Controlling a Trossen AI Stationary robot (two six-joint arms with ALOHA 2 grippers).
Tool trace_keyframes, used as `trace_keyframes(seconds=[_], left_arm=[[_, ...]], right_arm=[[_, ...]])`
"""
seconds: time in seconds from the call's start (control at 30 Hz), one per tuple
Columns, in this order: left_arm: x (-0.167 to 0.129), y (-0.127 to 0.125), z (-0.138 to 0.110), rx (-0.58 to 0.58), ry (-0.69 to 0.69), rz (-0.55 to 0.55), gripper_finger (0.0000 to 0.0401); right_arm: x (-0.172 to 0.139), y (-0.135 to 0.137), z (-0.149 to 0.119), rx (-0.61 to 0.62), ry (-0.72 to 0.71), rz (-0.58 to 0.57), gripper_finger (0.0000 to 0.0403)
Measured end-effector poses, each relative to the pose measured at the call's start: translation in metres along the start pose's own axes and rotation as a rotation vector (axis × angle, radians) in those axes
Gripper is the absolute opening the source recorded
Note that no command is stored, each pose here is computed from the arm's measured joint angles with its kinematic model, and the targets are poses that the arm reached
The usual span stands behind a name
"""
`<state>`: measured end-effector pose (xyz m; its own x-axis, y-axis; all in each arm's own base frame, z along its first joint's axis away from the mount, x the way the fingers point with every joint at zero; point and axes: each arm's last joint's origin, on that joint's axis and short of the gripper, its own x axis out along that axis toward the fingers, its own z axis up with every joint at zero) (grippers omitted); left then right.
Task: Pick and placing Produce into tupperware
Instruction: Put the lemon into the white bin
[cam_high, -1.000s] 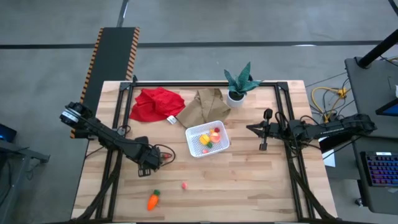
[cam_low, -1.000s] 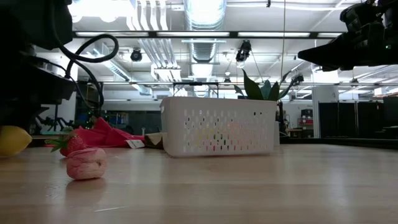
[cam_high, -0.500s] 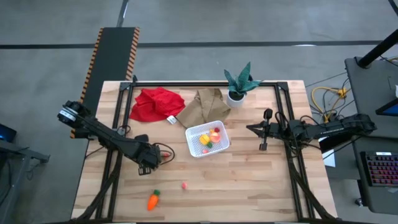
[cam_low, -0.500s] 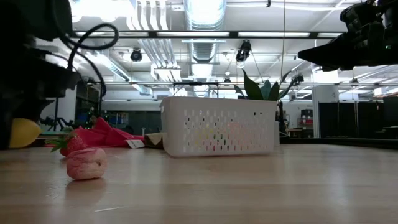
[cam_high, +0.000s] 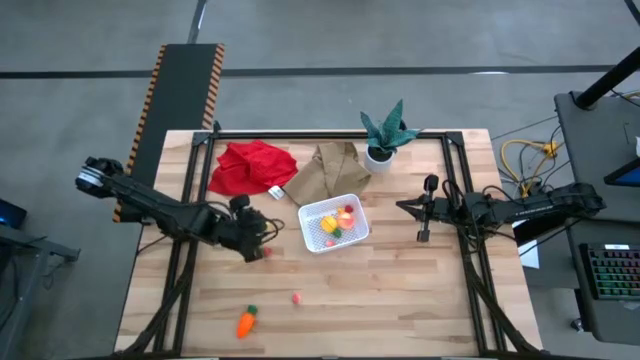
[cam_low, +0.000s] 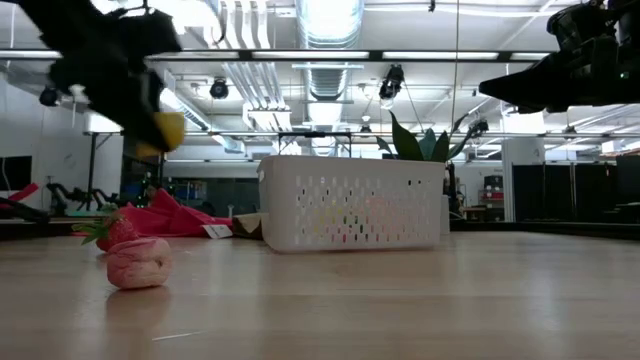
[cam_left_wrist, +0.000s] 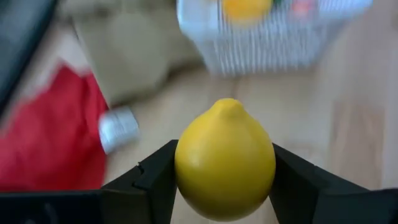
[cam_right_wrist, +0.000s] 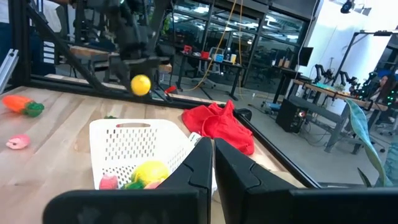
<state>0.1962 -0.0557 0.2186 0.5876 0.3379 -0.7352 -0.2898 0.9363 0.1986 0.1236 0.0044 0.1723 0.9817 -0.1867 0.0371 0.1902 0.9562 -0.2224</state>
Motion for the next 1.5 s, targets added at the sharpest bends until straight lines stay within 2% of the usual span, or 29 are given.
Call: trace_keyframes(seconds=[0.33, 0.5, 0.77, 1.0, 1.17, 1.5], left_arm=[[0.017, 0.013, 0.049, 0.149, -0.325, 0.043, 0.0183], [0.036, 0.019, 0.066, 0.216, -0.42, -0.035, 0.0183], [0.076, 0.026, 0.076, 0.233, -0.41, -0.078, 0.019], [0.099, 0.018, 0.083, 0.249, -0.406, -0.155, 0.0186], [0.116, 0.012, 0.08, 0.263, -0.358, -0.165, 0.0186], [0.122, 0.01, 0.079, 0.266, -0.332, -0.167, 0.0197]], right_arm=[[0.0, 0.0, 0.001, 0.001, -0.007, -0.002, 0.0009], [0.0, 0.0, 0.001, 0.001, -0.007, -0.002, 0.0009], [0.0, 0.0, 0.001, 0.002, -0.007, -0.001, 0.0009], [0.0, 0.0, 0.001, 0.002, -0.007, -0.001, 0.0009], [0.0, 0.0, 0.001, 0.002, -0.006, -0.001, 0.0009], [0.0, 0.0, 0.001, 0.001, -0.006, -0.001, 0.0009]])
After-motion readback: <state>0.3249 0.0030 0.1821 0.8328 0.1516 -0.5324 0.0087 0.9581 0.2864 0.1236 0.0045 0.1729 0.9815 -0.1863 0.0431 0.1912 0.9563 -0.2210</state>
